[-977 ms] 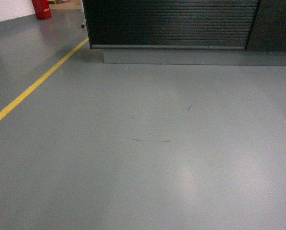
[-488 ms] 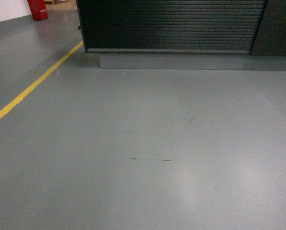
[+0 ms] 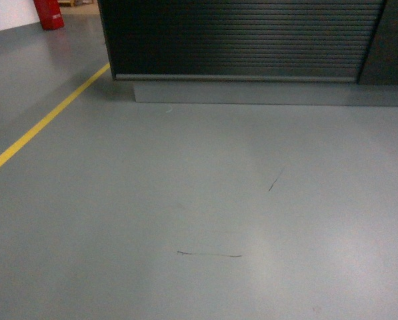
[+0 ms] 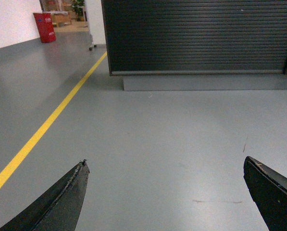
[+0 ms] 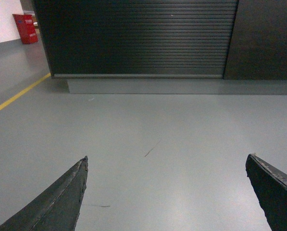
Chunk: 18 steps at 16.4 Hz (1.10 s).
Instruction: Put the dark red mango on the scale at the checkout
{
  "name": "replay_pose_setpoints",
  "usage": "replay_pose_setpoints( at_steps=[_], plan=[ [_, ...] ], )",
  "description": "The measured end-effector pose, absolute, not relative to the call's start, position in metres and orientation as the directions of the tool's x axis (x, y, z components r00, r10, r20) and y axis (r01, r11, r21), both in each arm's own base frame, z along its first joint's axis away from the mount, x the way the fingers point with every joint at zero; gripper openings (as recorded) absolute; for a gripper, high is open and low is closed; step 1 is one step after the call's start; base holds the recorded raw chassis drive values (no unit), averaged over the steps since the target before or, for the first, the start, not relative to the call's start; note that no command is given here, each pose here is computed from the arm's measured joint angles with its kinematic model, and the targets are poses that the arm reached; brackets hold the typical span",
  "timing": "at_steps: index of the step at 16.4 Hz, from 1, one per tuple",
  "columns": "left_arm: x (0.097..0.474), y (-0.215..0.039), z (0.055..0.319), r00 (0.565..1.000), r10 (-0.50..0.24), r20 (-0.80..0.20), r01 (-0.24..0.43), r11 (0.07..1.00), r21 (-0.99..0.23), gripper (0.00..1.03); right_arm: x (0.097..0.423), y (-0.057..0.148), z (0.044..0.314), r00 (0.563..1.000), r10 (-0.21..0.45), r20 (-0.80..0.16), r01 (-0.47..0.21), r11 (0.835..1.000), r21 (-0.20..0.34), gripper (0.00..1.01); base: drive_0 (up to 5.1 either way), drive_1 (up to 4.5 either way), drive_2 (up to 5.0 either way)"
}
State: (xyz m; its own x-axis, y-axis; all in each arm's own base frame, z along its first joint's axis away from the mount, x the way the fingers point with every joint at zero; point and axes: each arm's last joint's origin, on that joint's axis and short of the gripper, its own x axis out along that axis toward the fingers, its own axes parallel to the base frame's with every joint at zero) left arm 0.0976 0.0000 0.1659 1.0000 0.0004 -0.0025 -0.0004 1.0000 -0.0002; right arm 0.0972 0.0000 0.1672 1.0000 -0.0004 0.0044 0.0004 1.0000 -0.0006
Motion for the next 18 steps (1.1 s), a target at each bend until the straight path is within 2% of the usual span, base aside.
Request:
replay_pose_setpoints(
  at_steps=[18],
  plan=[
    [0.0976,0.0000,0.1660,1.000,0.000,-0.001,0.000,1.000,0.000,0.98,0.0972,0.0000,0.1673,1.000,0.000,0.005,0.000,1.000,-0.001,0.98,0.0,4.30,-4.4]
  ],
)
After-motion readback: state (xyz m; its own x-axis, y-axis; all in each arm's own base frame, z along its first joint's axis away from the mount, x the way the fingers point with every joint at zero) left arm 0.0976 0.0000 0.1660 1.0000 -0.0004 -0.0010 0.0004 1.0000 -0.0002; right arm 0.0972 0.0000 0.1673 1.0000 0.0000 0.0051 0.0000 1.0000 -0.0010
